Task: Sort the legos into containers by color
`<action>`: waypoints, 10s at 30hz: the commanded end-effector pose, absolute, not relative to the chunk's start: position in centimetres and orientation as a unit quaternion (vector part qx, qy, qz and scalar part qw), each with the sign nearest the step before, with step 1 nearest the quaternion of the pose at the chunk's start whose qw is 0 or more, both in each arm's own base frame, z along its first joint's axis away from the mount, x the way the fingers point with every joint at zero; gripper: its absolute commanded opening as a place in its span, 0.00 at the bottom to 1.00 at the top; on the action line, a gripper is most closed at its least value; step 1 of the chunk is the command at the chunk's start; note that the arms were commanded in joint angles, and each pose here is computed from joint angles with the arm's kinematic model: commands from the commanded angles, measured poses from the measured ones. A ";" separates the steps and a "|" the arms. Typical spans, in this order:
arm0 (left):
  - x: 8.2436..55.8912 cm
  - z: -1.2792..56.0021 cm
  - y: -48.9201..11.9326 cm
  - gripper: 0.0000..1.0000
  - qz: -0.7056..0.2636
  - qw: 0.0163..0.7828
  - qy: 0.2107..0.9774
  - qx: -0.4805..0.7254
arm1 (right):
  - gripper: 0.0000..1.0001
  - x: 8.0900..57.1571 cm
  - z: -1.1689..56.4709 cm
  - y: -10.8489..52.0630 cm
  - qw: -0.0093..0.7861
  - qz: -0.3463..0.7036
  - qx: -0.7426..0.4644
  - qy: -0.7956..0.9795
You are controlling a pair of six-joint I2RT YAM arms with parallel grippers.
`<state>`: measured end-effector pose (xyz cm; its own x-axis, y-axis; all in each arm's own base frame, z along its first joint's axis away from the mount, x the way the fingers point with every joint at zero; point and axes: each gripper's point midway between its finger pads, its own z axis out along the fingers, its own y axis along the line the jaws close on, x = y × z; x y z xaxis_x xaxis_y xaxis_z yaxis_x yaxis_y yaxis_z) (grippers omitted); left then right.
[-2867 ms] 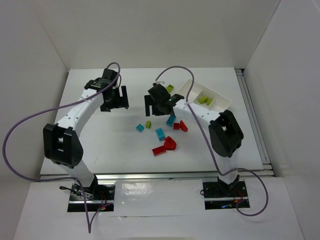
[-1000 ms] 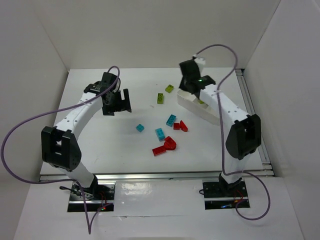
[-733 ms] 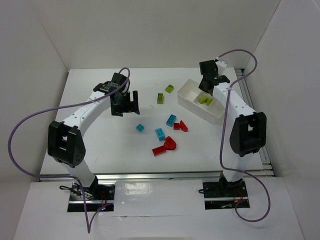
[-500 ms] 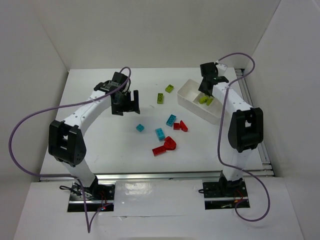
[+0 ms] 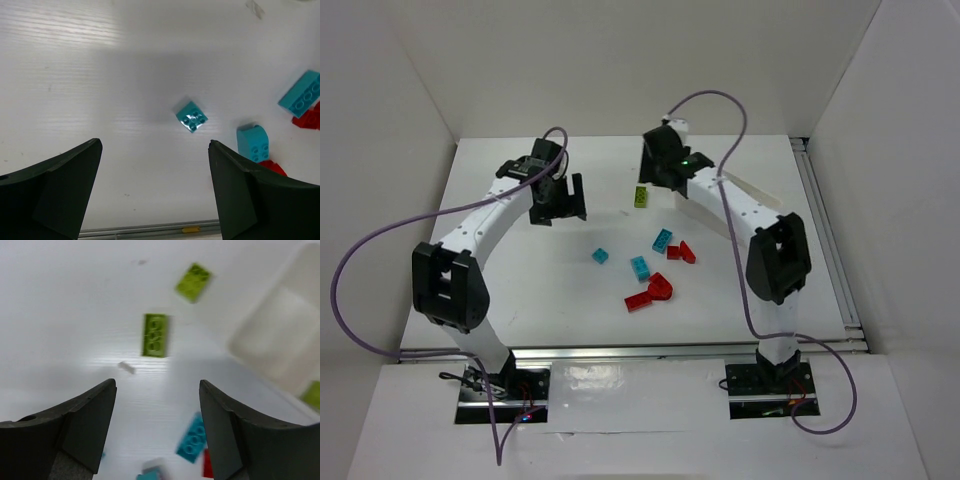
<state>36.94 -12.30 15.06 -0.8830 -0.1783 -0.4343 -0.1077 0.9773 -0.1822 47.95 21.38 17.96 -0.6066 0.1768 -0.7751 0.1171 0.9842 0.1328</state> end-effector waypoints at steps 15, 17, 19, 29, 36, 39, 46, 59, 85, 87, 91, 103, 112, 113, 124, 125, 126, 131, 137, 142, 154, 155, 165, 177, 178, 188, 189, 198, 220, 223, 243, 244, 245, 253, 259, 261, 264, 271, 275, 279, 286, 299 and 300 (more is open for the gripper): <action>35.9 16.7 -7.3 0.96 -0.057 0.259 0.953 -0.145 | 0.82 52.8 5.8 30.1 0.362 0.039 0.009 0.931; 35.9 16.7 -7.3 0.96 -0.057 0.259 0.953 -0.145 | 0.77 53.2 5.3 29.7 0.362 0.039 0.017 0.931; 35.9 16.7 -7.3 0.96 -0.057 0.259 0.953 -0.145 | 0.60 53.5 4.8 29.9 0.362 0.039 0.017 0.931; 36.1 16.5 -7.7 0.96 -0.064 0.256 0.954 -0.139 | 0.16 54.2 18.7 26.8 0.467 0.047 0.054 0.881; 36.3 16.3 -8.0 0.96 -0.073 0.253 0.955 -0.136 | 0.16 50.7 22.6 15.6 0.488 -0.015 0.140 0.861; 36.3 15.9 -8.2 0.96 -0.076 0.248 0.956 -0.135 | 0.16 48.8 21.2 10.2 0.473 -0.042 0.186 0.860; 36.4 15.9 -8.7 0.96 -0.082 0.246 0.957 -0.129 | 0.17 46.8 17.4 4.6 0.434 -0.057 0.231 0.869; 36.5 15.9 -9.5 0.96 -0.084 0.245 0.958 -0.121 | 0.69 50.1 20.3 11.7 0.475 -0.033 0.172 0.862; 36.1 15.2 -9.1 0.96 -0.072 0.235 0.963 -0.113 | 0.76 59.1 5.5 24.1 0.411 0.002 0.126 0.903; 36.2 14.9 -9.1 0.96 -0.070 0.231 0.964 -0.109 | 0.76 59.2 5.1 24.1 0.410 0.001 0.126 0.903; 36.2 14.9 -9.1 0.96 -0.070 0.231 0.964 -0.109 | 0.76 59.8 4.1 23.8 0.409 0.004 0.129 0.903; 36.2 14.8 -8.9 0.96 -0.066 0.233 0.964 -0.110 | 0.56 62.0 3.4 24.7 0.432 0.025 0.118 0.894; 36.2 14.5 -9.3 0.96 -0.073 0.225 0.965 -0.108 | 0.22 60.5 12.8 29.4 0.470 0.143 0.058 0.869; 36.1 14.6 -9.4 0.96 -0.078 0.224 0.966 -0.107 | 0.21 60.0 16.8 29.7 0.494 0.156 0.051 0.854; 33.6 12.9 -15.5 0.94 -0.108 0.195 0.975 -0.015 | 0.21 49.8 21.7 14.2 0.506 0.044 0.165 0.845; 33.3 12.4 -16.4 0.94 -0.108 0.187 0.976 -0.003 | 0.21 48.9 22.5 12.7 0.509 0.044 0.181 0.841; 33.3 12.3 -16.8 0.94 -0.109 0.186 0.976 0.002 | 0.21 47.6 20.3 11.3 0.486 0.025 0.184 0.854; 32.6 10.1 -18.3 0.94 -0.099 0.155 0.983 0.000 | 0.21 44.9 17.8 5.9 0.454 -0.026 0.224 0.862; 32.8 9.2 -18.5 0.94 -0.096 0.145 0.984 -0.033 | 0.22 44.1 16.1 2.0 0.439 -0.044 0.257 0.860; 32.8 8.3 -18.6 0.94 -0.094 0.136 0.985 -0.049 | 0.29 44.9 13.7 1.8 0.420 -0.046 0.244 0.873; 32.4 6.7 -19.1 0.95 -0.103 0.117 0.986 -0.062 | 0.64 45.9 13.4 4.9 0.418 -0.019 0.205 0.885; 32.1 6.4 -18.9 0.95 -0.100 0.111 0.987 -0.063 | 0.64 46.1 13.9 5.1 0.424 -0.021 0.204 0.882; 32.5 6.3 -19.1 0.95 -0.102 0.116 0.986 -0.058 | 0.62 46.7 17.3 11.1 0.468 0.022 0.138 0.873; 32.7 4.9 -18.9 0.93 -0.094 0.118 0.987 -0.054 | 0.81 40.0 11.3 21.6 0.345 0.085 0.019 0.934; 33.1 5.2 -19.0 0.93 -0.097 0.123 0.986 -0.054 | 0.84 40.0 10.9 21.7 0.340 0.085 0.026 0.936; 32.7 6.1 -18.1 0.93 -0.089 0.132 0.986 -0.056 | 0.85 39.6 5.5 23.9 0.286 0.078 0.015 0.955; 32.7 6.5 -18.1 0.93 -0.091 0.136 0.985 -0.056 | 0.83 39.2 4.7 24.3 0.279 0.075 0.009 0.957; 32.6 6.2 -17.7 0.93 -0.089 0.133 0.985 -0.060 | 0.38 40.4 4.4 25.2 0.291 0.061 0.007 0.955; 33.7 4.5 -18.9 0.84 -0.079 0.117 0.987 -0.071 | 0.25 52.4 16.9 11.6 0.454 0.003 0.174 0.874; 33.8 3.9 -19.0 0.83 -0.076 0.111 0.988 -0.071 | 0.25 53.6 16.0 10.6 0.454 -0.003 0.185 0.872; 36.5 5.3 -19.4 0.31 -0.071 0.142 0.986 -0.048 | 0.77 55.5 12.3 17.6 0.398 0.131 0.102 0.902; 36.8 6.5 -19.5 0.24 -0.077 0.156 0.984 -0.043 | 0.77 55.7 11.9 18.1 0.391 0.141 0.096 0.905; 37.1 7.3 -19.4 0.21 -0.075 0.163 0.983 -0.044 | 0.77 55.2 11.4 19.4 0.378 0.161 0.083 0.908; 37.7 13.5 -16.7 0.12 -0.074 0.220 0.970 -0.067 | 0.75 51.6 12.4 26.4 0.331 0.260 0.007 0.907; 36.4 15.6 -13.2 0.12 -0.068 0.233 0.964 -0.105 | 0.74 48.5 15.4 32.6 0.308 0.348 -0.044 0.885; 35.7 15.9 -12.6 0.12 -0.068 0.236 0.963 -0.110 | 0.74 48.3 16.2 34.7 0.300 0.380 -0.063 0.873; 35.6 16.6 -11.8 0.12 -0.070 0.244 0.959 -0.124 | 0.74 47.1 18.0 37.6 0.273 0.435 -0.089 0.853; 36.6 19.0 -12.8 0.12 -0.109 0.267 0.950 -0.115 | 0.81 47.0 22.4 35.6 0.299 0.450 -0.074 0.838; 38.7 20.3 -15.9 0.12 -0.140 0.274 0.948 -0.080 | 0.86 48.9 24.5 27.7 0.390 0.329 0.011 0.860; 41.5 20.6 -20.7 0.12 -0.180 0.275 0.944 -0.036 | 0.86 48.2 24.5 17.2 0.461 0.146 0.134 0.865; 47.9 19.5 -27.2 0.10 -0.226 0.287 0.931 0.013 | 0.86 40.8 20.3 11.2 0.411 0.079 0.159 0.894; 50.2 18.1 -32.2 0.88 -0.288 0.291 0.911 0.052 | 0.87 30.3 14.0 11.9 0.327 0.064 0.093 0.938; 50.0 18.9 -32.1 0.89 -0.289 0.298 0.908 0.058 | 0.87 29.8 13.3 12.7 0.325 0.066 0.074 0.940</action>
